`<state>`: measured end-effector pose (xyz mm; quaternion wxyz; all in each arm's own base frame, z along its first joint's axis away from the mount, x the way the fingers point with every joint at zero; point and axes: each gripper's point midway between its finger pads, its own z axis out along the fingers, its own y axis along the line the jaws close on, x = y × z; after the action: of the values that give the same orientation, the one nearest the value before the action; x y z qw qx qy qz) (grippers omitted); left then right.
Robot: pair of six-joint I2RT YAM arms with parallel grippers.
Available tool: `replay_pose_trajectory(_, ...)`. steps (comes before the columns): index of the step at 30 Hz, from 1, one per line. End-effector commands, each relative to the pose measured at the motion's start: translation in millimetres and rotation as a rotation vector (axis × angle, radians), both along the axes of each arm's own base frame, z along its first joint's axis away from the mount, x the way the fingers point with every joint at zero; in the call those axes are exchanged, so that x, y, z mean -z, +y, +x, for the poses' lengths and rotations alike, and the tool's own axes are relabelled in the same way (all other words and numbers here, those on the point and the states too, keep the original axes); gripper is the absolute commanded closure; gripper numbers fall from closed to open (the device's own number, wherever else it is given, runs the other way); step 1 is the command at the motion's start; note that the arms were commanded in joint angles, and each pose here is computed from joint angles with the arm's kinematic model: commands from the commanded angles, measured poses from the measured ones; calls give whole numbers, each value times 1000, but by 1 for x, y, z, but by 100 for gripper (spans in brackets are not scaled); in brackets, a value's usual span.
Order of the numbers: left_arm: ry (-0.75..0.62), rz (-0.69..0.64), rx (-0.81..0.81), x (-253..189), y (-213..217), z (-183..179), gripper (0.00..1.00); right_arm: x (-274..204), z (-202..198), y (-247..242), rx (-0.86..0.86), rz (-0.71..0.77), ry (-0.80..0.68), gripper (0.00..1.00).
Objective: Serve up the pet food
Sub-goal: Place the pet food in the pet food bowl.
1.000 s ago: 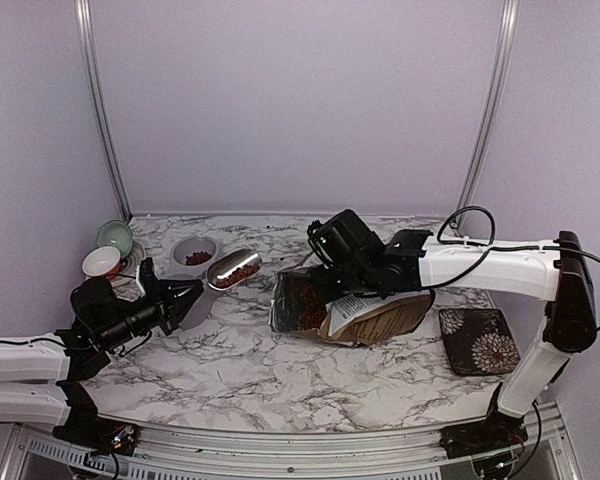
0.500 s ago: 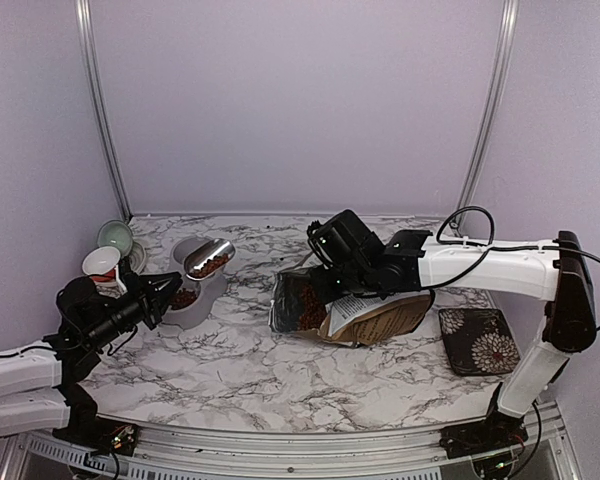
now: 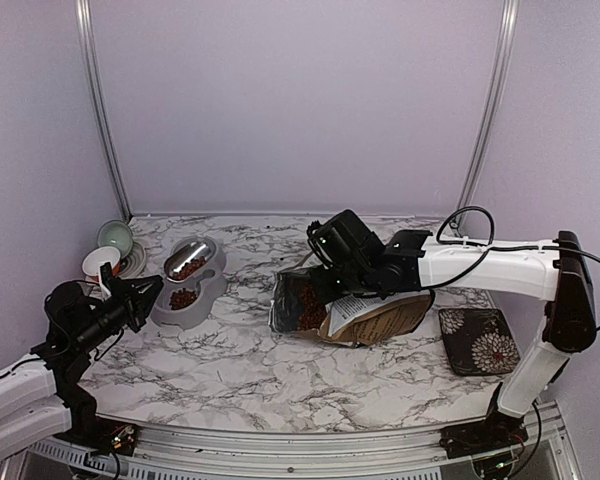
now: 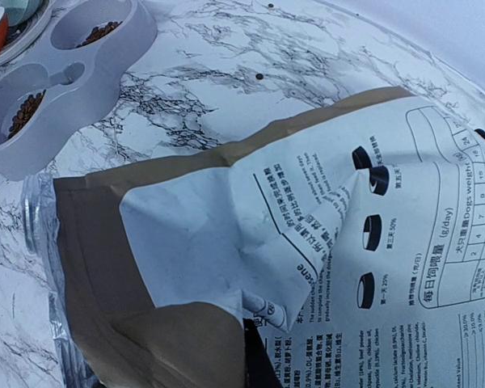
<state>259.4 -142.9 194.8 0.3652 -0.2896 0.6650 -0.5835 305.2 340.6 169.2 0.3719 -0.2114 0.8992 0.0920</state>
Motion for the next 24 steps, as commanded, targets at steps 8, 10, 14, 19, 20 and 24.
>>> replay_pose_trajectory(8, 34, 76, -58, 19, 21, -5, 100, -17, 18, -8, 67, 29, -46, 100)
replay_pose_trajectory(10, 38, 87, -72, 21, 25, -5, 100, -17, 18, -8, 68, 29, -46, 100)
replay_pose_trajectory(14, 51, 117, -105, 27, 33, -4, 100, -18, 18, -9, 69, 30, -47, 100)
replay_pose_trajectory(19, 70, 142, -129, 36, 40, -3, 100, -17, 18, -8, 66, 29, -46, 100)
replay_pose_trajectory(20, 74, 145, -133, 38, 41, -3, 100, -17, 18, -8, 64, 29, -46, 100)
replay_pose_trajectory(24, 78, 160, -146, 42, 44, -2, 100, -17, 18, -7, 62, 28, -46, 100)
